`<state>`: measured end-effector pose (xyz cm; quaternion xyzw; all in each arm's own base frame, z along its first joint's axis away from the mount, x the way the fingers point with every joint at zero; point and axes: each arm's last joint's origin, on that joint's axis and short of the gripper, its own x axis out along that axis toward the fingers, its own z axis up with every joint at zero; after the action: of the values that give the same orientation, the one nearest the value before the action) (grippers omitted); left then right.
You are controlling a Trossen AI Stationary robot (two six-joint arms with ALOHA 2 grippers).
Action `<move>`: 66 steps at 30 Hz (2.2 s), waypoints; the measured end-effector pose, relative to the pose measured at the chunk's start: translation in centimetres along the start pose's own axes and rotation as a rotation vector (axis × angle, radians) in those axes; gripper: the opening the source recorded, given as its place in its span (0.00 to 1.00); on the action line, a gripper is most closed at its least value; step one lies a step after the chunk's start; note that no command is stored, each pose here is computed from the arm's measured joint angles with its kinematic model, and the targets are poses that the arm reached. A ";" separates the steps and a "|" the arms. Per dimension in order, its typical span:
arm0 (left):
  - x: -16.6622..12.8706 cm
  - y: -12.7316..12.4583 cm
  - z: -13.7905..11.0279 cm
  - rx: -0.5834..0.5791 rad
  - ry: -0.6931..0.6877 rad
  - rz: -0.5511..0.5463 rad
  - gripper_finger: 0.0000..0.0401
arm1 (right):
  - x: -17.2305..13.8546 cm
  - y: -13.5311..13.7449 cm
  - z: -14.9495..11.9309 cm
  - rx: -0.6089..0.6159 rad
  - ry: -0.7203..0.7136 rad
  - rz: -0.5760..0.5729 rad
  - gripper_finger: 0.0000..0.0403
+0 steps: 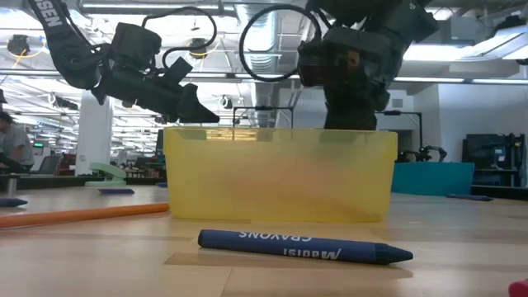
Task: Sort crayons/erasers/pens/pencils in bins
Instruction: Put the top right blue crayon into the red bin
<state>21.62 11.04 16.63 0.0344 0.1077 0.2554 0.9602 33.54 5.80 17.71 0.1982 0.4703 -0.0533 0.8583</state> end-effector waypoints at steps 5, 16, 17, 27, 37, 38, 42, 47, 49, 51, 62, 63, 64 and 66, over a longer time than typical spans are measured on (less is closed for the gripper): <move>0.0 0.0 -0.2 0.001 0.017 -0.002 0.00 | 0.0 -0.3 -0.2 0.011 0.028 -0.022 0.04; 0.0 0.0 -0.2 0.001 0.021 -0.003 0.00 | -0.1 -0.9 -0.7 0.057 0.058 -0.119 0.02; 0.0 0.0 -0.2 0.001 0.021 -0.003 0.00 | -0.1 -0.9 -0.7 0.058 0.051 -0.125 0.02; 0.0 -0.1 -0.4 0.026 0.040 -0.037 0.00 | -1.3 -0.3 0.0 0.030 -0.023 -0.083 0.02; -0.3 -0.4 -0.7 0.058 0.086 -0.126 0.00 | -6.1 -0.2 -1.9 -0.181 -0.200 -0.104 0.01; -0.4 -0.4 -0.6 0.062 0.089 -0.126 0.00 | -6.1 -0.6 -2.4 -0.180 -0.218 -0.096 0.01; -1.0 -0.2 0.1 0.056 0.075 -0.124 0.00 | -6.3 -2.4 -4.2 -0.155 -0.272 -0.081 0.01; -2.0 -0.1 0.9 0.012 0.076 -0.124 0.00 | -7.7 -3.9 -5.6 -0.102 -0.292 -0.080 0.01; -2.1 -0.1 1.0 -0.001 0.080 -0.124 0.00 | -8.6 -4.2 -6.0 -0.063 -0.282 -0.110 0.01; -2.1 -0.1 1.0 -0.014 0.077 -0.123 0.00 | -9.4 -4.8 -6.8 -0.002 -0.239 -0.161 0.01; -1.7 -0.2 1.2 -0.053 0.022 -0.163 0.00 | -11.2 -8.1 -9.0 0.224 -0.073 -0.381 0.03; -1.7 -0.3 1.0 -0.048 0.041 -0.166 0.00 | -11.2 -8.3 -9.1 0.215 -0.066 -0.379 0.03; -1.7 -0.3 0.8 -0.039 0.063 -0.169 0.00 | -11.1 -8.5 -9.3 0.207 -0.055 -0.371 0.03; -1.7 -0.2 0.4 -0.028 0.100 -0.169 0.00 | -10.6 -8.9 -9.5 0.185 -0.050 -0.351 0.03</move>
<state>20.35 9.97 17.35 -0.0008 0.1546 0.1764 0.9721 17.76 0.37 19.31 0.1899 0.4695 -0.2502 0.8252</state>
